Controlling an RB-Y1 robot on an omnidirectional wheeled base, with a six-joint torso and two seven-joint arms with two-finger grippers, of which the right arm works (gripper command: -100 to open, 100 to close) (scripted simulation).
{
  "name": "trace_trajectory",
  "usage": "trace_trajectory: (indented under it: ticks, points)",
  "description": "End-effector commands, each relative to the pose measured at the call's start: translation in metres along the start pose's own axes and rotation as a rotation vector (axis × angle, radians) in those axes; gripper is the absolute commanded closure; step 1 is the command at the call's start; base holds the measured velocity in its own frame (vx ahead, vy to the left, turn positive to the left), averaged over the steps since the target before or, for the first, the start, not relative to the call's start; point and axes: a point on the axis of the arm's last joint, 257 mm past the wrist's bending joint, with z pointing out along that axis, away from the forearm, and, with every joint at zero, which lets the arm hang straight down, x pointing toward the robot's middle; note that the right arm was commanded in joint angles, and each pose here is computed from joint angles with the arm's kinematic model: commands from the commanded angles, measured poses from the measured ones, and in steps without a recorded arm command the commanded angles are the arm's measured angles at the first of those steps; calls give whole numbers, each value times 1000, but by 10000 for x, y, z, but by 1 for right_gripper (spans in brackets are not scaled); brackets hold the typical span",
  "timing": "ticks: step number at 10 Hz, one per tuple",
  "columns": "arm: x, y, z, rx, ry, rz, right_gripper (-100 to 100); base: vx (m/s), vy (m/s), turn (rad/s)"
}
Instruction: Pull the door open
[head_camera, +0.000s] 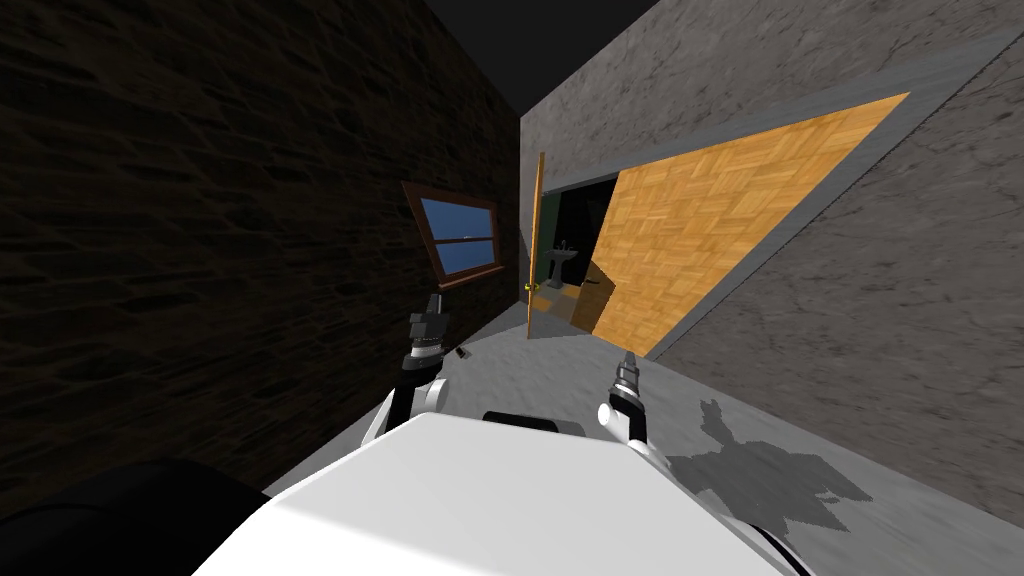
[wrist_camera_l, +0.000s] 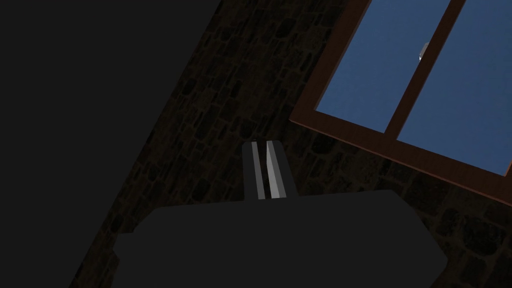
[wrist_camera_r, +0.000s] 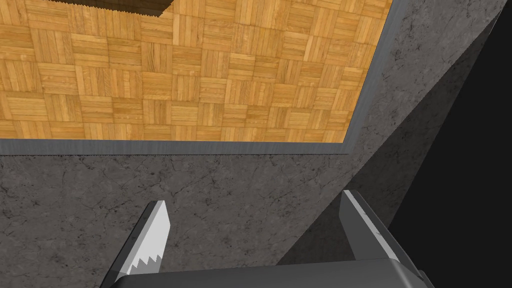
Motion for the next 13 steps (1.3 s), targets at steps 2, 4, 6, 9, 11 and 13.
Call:
trace_trajectory:
  ticks: [2, 4, 6, 9, 11, 13]
  points:
    - [33, 24, -34, -13, 14, -5, -100, 70, 10, -67]
    - [63, 31, -69, -20, 26, -5, -100, 151, -20, -61]
    - [95, 38, -104, -26, 38, -5, -100, 155, -31, -55]
    - [136, 37, -154, -31, 51, -1, -100, 179, -69, -46]
    - [167, 36, -192, -34, 61, 3, -100, 175, -42, -50]
    - [196, 34, -226, -36, 70, 7, -100, 194, -73, -39]
